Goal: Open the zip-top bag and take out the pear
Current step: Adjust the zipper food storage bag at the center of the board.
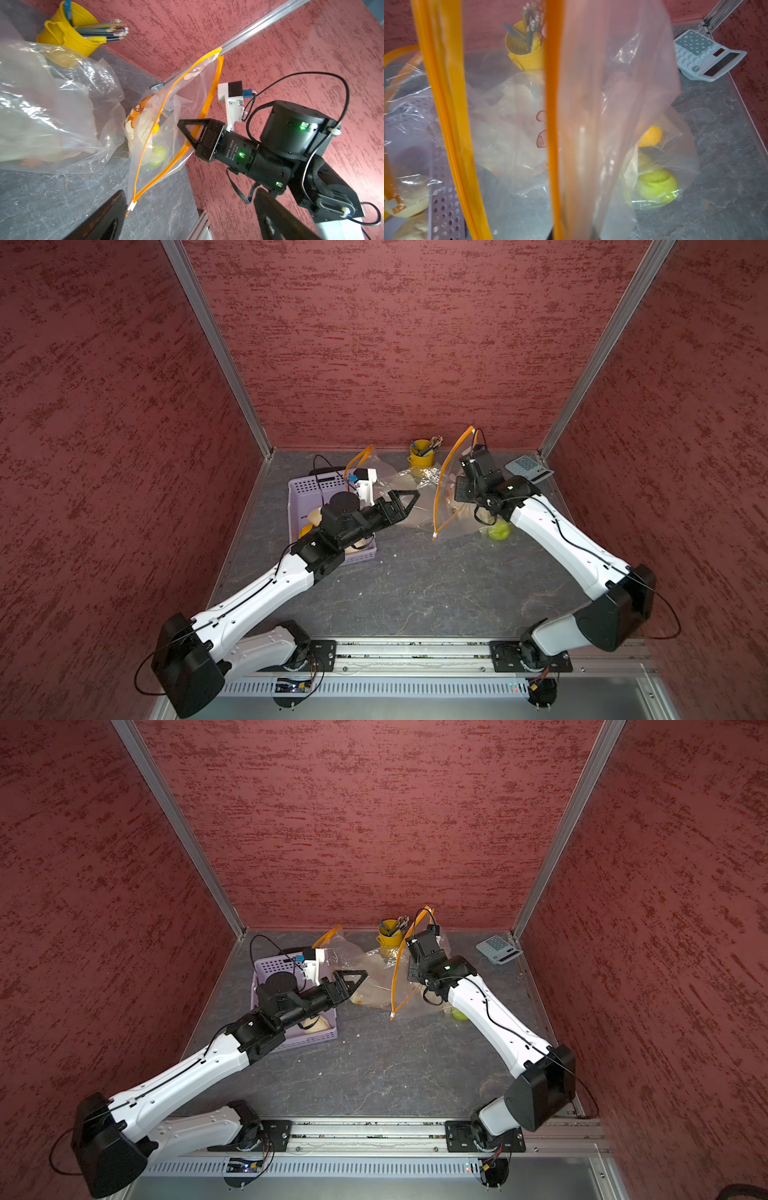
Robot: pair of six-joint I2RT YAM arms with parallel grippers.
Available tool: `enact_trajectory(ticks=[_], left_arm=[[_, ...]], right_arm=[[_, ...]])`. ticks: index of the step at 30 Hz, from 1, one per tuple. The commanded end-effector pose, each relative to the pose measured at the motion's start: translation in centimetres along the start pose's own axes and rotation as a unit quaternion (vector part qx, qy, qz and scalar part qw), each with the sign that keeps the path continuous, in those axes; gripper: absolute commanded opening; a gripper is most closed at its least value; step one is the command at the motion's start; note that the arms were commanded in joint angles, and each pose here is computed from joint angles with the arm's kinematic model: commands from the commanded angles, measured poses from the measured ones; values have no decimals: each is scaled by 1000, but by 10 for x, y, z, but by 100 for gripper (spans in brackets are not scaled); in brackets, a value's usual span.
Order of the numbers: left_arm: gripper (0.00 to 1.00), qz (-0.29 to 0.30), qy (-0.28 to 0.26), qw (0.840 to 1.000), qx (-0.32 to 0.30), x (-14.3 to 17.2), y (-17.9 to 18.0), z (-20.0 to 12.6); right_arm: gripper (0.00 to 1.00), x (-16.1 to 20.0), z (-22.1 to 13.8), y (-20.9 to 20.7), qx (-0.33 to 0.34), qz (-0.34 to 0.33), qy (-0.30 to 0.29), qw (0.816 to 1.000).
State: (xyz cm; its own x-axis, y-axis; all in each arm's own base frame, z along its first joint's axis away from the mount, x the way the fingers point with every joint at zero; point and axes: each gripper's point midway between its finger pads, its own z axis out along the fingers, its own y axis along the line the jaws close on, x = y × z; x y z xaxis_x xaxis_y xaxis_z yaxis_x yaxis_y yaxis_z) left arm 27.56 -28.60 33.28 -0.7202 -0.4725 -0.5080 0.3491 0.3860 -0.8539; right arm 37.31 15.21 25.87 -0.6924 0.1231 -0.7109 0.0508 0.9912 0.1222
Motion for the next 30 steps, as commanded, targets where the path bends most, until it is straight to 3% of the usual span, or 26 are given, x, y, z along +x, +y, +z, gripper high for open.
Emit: enact_trajectory(ticks=[1,6,10,19,22,30], left_arm=[[90,21,27,999,41,-1,-39,7],[67,-39,85,994,61,11,-63,46],[57,-79,117,987,73,23,-71,72],[52,-86,165,981,62,53,-74,66],[46,-82,161,982,52,52,-73,62],[30,-117,179,977,15,74,-30,105]], right_arm=[[0,-8,-45,9,-68,-19,-26,997],[0,12,-70,10,-122,-30,-27,992],[0,24,-71,5,-118,-38,-15,992],[0,32,-66,2,-114,-45,-6,992],[0,32,-67,6,-125,-43,-7,991],[0,36,-81,28,-195,-42,-7,980]])
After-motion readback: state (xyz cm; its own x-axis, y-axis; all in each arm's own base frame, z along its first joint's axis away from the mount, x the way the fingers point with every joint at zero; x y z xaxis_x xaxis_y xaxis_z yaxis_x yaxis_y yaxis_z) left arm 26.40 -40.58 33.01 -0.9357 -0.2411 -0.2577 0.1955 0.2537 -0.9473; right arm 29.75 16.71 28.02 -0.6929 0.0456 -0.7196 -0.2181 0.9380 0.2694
